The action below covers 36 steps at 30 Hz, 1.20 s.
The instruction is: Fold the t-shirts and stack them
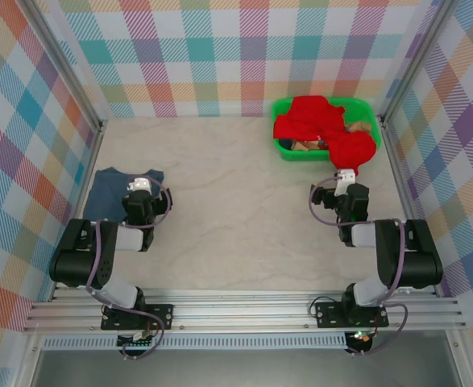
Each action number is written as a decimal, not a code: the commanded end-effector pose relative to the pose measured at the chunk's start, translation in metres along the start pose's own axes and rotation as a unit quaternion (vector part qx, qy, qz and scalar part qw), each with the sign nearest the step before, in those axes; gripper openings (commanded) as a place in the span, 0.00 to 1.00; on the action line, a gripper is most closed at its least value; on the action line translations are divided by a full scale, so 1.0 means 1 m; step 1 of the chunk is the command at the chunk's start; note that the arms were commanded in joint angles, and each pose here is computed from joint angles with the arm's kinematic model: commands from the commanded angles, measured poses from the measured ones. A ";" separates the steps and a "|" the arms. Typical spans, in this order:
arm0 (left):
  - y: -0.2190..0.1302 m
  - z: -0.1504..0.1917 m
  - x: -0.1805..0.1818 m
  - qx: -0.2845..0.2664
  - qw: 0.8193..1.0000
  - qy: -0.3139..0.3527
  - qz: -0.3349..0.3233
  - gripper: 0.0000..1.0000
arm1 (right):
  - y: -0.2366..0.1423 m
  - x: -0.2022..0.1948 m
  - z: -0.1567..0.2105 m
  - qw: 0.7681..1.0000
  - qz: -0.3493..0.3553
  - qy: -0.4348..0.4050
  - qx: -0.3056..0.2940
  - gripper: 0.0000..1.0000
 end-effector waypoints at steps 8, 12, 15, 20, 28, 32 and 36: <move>0.000 -0.011 -0.003 -0.024 1.000 0.002 -0.001 1.00 | 0.003 0.000 -0.004 1.000 -0.006 0.006 -0.002 1.00; 0.000 -0.011 -0.003 -0.024 1.000 0.001 -0.001 1.00 | 0.003 0.000 -0.004 1.000 -0.006 0.006 -0.003 1.00; 0.000 -0.011 -0.003 -0.024 1.000 0.002 0.000 1.00 | 0.003 0.000 -0.004 1.000 -0.006 0.006 -0.002 1.00; -0.003 -0.016 -0.001 -0.031 0.999 -0.003 -0.010 1.00 | -0.004 -0.001 -0.005 1.000 0.004 0.010 -0.020 1.00; -0.065 -0.073 -0.011 -0.100 0.994 0.005 -0.047 1.00 | -0.068 -0.012 -0.065 0.992 0.094 0.033 -0.079 1.00; -0.114 -0.140 -0.032 -0.174 0.984 0.007 -0.032 1.00 | -0.125 0.000 -0.167 0.985 0.106 0.057 -0.122 1.00; -0.142 -0.218 -0.043 -0.190 0.975 -0.112 -0.040 1.00 | -0.144 0.006 -0.213 0.960 0.080 0.269 -0.002 1.00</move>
Point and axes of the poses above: each hand's point on the last joint's axis, 136 mm out from that joint toward the fingers, its own y axis out along the fingers, its own x axis along the line the jaws close on, z = x × y, the point moved 5 cm from there along -y, back along the fingers, and after that the axes turned 2 degrees about -y, right-handed, at the moved point
